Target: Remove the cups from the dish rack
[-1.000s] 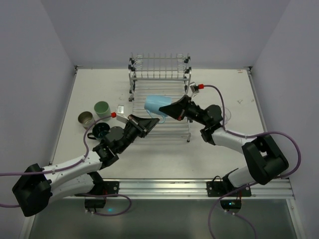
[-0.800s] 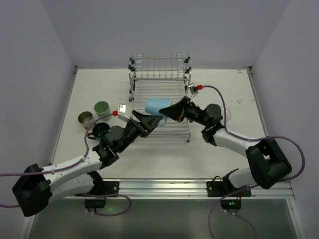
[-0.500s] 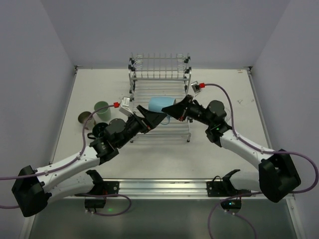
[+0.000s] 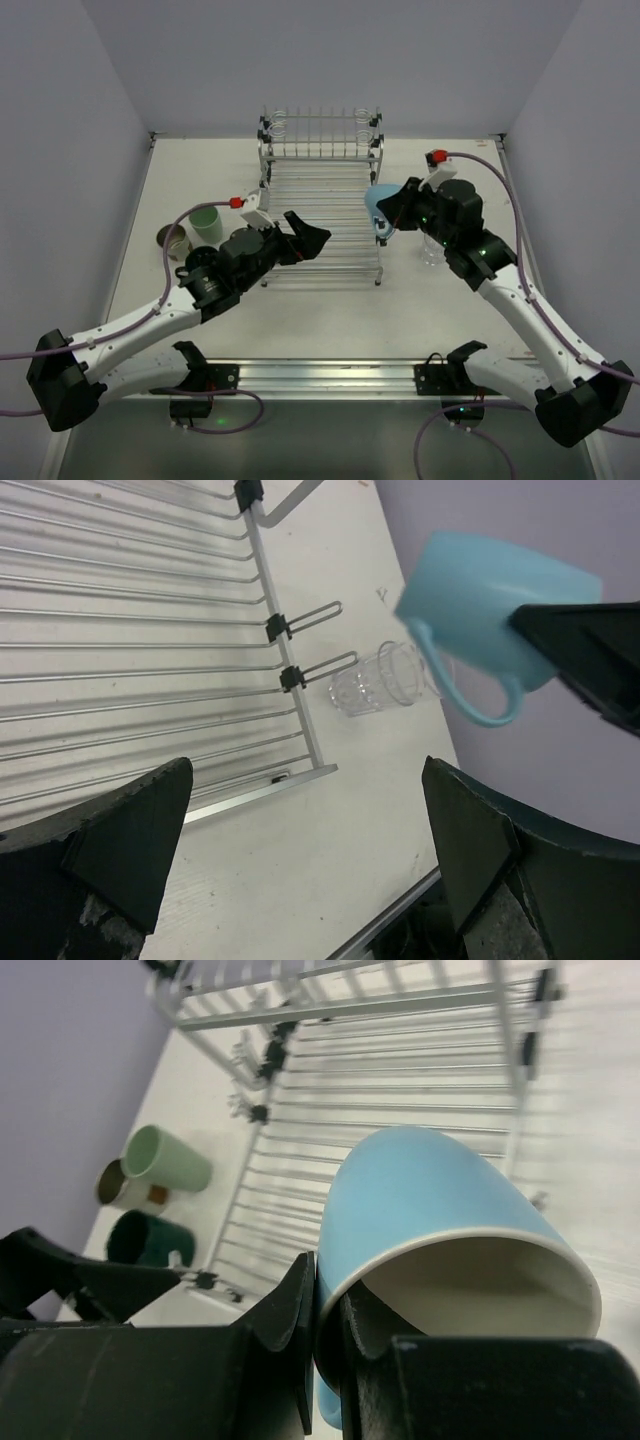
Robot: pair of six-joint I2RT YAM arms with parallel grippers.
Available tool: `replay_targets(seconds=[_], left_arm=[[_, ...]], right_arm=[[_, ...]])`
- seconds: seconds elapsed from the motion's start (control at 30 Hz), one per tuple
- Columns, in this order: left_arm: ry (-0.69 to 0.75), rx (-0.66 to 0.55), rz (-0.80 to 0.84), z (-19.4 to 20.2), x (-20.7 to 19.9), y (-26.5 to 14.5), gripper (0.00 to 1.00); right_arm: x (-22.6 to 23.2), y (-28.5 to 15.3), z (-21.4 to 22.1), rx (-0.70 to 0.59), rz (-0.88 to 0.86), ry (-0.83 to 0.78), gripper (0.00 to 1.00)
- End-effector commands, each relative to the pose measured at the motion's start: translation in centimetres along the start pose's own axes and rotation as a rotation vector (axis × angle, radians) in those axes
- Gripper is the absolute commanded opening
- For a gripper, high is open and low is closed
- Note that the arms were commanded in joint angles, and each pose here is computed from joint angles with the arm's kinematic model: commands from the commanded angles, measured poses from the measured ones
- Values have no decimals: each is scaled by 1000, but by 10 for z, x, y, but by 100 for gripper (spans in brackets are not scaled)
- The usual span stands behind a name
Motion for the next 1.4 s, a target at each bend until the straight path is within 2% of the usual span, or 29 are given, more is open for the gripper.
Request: replay_targets(seconds=[0.0, 0.23, 0.37, 0.63, 0.97, 1.23, 1.37], left_arm=[[58, 10, -26, -3, -1, 5, 100], [63, 20, -31, 1, 1, 8, 100], [66, 15, -32, 0, 2, 7, 100], [75, 34, -33, 5, 4, 10, 100], [79, 55, -15, 10, 3, 15, 99], [89, 53, -15, 10, 3, 16, 98], [149, 69, 6, 8, -1, 18, 100]], right_arm=[[-10, -33, -45, -168, 184, -58, 0], [-57, -53, -76, -273, 566, -94, 0], [-87, -56, -82, -257, 773, -90, 0], [-151, -60, -87, -199, 1054, -11, 0], [-197, -57, -71, -107, 1153, 84, 0], [-232, -36, -53, 28, 1184, 171, 0], [-249, -21, -37, 108, 1190, 192, 0]])
Point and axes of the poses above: each gripper's point midway between its finger pads, its own y axis out along the fingers, its own x axis along the line the jaws close on, z = x × y, the point moved 8 cm from there along -y, back along the fingers, and after that the axes turned 9 degrees about y, right-handed, at the moved point
